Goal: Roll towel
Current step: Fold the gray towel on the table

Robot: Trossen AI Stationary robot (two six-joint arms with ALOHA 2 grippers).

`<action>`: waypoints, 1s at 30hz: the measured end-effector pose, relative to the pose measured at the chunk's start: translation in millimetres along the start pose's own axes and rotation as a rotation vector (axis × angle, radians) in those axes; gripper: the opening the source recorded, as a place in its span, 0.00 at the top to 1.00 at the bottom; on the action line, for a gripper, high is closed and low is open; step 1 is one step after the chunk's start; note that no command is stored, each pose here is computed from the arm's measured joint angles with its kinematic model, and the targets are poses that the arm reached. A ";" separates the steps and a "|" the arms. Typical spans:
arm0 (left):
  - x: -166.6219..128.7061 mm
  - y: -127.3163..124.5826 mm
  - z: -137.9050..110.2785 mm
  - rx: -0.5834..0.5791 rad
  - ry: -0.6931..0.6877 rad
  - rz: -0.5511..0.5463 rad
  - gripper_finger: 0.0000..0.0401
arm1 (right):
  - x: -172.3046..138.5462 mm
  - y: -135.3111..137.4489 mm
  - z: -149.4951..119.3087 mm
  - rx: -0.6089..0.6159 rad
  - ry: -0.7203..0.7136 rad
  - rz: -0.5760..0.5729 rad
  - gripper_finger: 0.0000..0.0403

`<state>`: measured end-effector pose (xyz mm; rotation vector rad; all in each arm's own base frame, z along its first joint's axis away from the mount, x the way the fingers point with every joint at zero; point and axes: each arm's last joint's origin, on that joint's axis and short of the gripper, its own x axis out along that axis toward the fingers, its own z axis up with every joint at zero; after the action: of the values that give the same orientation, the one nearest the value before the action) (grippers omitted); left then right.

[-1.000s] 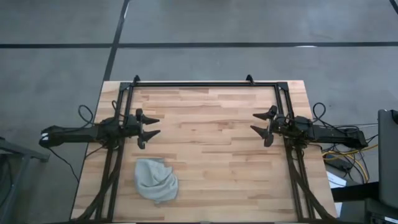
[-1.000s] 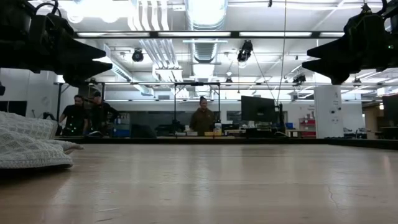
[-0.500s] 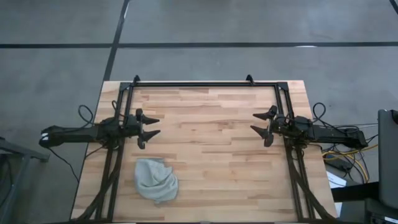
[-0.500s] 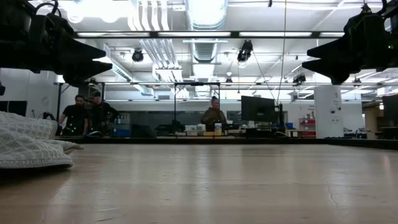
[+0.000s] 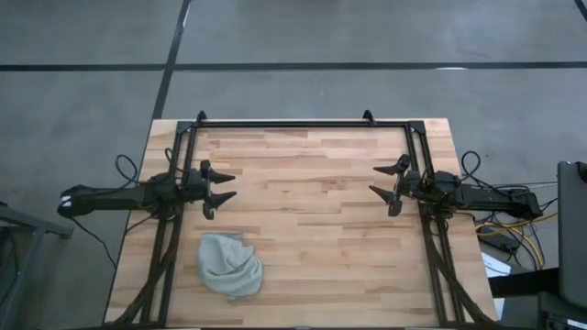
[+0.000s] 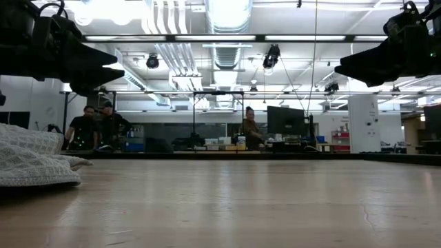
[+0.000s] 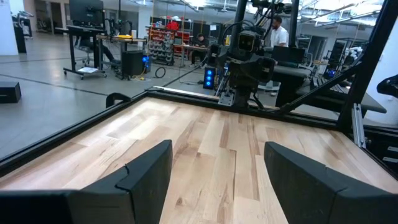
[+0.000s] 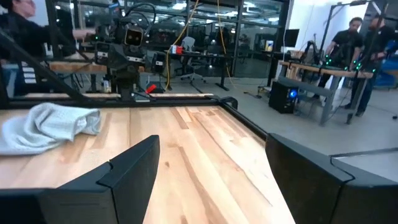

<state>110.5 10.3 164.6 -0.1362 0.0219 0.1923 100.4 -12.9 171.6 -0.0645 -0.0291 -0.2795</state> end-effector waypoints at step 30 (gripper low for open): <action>0.0 0.0 0.0 0.000 0.000 0.000 0.35 | 0.0 -0.1 0.6 0.061 -0.006 0.000 0.29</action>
<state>110.5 10.3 164.7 -0.1362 0.0219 0.1920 100.3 -12.9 172.2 -0.0049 -0.0436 -0.2784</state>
